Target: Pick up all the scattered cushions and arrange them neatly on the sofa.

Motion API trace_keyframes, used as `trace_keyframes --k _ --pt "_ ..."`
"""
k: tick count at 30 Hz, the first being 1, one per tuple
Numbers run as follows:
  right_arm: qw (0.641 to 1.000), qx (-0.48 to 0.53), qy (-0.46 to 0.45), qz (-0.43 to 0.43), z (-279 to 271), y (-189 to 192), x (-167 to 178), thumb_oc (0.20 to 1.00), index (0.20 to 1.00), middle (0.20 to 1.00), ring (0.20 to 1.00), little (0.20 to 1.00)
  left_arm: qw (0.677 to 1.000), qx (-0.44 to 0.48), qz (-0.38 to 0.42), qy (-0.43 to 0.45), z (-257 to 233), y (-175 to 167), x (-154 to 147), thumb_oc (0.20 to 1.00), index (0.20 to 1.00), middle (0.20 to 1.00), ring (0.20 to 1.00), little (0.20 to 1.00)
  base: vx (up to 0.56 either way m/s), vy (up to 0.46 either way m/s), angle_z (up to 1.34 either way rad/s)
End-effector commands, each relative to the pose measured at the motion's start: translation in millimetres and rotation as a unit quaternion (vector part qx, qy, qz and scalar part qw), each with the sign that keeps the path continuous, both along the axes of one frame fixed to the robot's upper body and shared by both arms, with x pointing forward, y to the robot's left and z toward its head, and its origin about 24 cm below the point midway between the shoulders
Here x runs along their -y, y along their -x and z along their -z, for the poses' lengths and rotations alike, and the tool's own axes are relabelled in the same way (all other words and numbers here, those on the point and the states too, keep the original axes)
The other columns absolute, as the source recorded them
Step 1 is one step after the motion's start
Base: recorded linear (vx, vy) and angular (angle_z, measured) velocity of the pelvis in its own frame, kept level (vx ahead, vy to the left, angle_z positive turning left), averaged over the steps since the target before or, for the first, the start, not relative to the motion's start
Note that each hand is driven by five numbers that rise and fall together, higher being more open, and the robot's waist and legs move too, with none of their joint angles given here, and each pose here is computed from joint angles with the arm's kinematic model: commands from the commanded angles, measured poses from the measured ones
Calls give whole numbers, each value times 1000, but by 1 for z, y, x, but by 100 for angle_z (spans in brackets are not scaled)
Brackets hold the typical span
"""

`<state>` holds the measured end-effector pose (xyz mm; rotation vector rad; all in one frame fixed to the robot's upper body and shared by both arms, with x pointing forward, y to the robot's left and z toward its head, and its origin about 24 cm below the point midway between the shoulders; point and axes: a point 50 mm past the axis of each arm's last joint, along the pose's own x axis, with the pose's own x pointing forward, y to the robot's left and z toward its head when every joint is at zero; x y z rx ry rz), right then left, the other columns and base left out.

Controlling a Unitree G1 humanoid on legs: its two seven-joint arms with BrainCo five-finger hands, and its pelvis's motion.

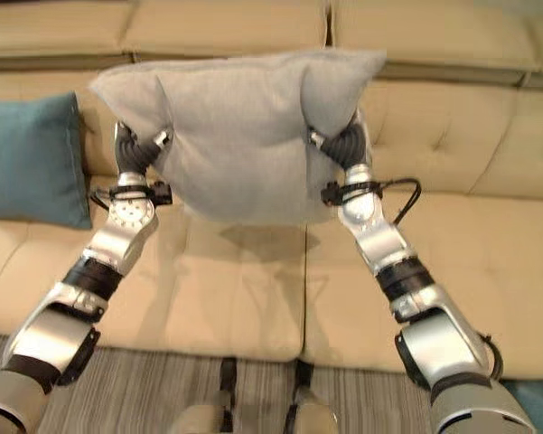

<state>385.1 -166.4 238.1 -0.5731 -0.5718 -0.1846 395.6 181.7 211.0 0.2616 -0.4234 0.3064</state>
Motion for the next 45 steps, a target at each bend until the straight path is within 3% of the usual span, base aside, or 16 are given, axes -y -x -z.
trace_keyframes --k 1,10,20,21,22,23,30,34,35,38,42,45 --pt "989 134 -7 -63 -69 15 -33 200 200 200 200 200 990 119 78 -12 -66 4 38 200 200 200 200 200 -31 7 8" --pt "989 150 13 14 -112 3 -7 200 200 200 200 200 991 115 63 -36 -105 -9 33 200 200 200 200 200 -11 9 0" --pt "996 69 33 50 -84 -15 9 200 200 200 200 200 993 88 73 -39 -94 -14 39 200 200 200 200 200 0 1 0" --pt "996 62 37 53 -81 -16 10 529 529 529 529 529 993 87 72 -42 -94 -14 39 507 507 507 507 507 0 0 0" --pt "996 52 44 58 -78 -18 11 1000 1000 1000 1000 1000 993 84 71 -46 -93 -14 38 906 906 906 906 906 0 0 0" --pt "996 48 49 60 -77 -19 11 1000 1000 1000 1000 1000 993 83 69 -46 -92 -14 37 1000 1000 1000 1000 1000 0 0 0" --pt "986 -14 95 138 -57 -23 52 1000 1000 1000 1000 1000 997 44 36 -42 -66 -16 4 1000 1000 1000 1000 1000 5 -38 0" --pt "977 -46 91 189 -46 -20 84 1000 1000 1000 1000 1000 999 10 -19 -39 -51 -14 -35 1000 1000 1000 1000 1000 10 -31 7" --pt "973 -56 83 208 -41 -16 99 1000 1000 1000 1000 1000 998 -7 -50 -37 -45 -12 -56 1000 1000 1000 1000 1000 11 -16 10" --pt "966 -72 63 241 -25 -4 131 1000 1000 1000 1000 1000 995 -32 -86 -28 -22 0 -91 1000 1000 1000 1000 1000 13 -13 6" --pt "964 -93 49 243 10 13 150 1000 1000 1000 1000 1000 996 -43 -72 -36 12 19 -101 1000 1000 1000 1000 1000 25 -12 9" --pt "965 -139 38 220 76 44 157 1000 1000 1000 1000 1000 995 -90 -36 -12 83 60 -101 1000 1000 1000 1000 1000 67 -16 8"
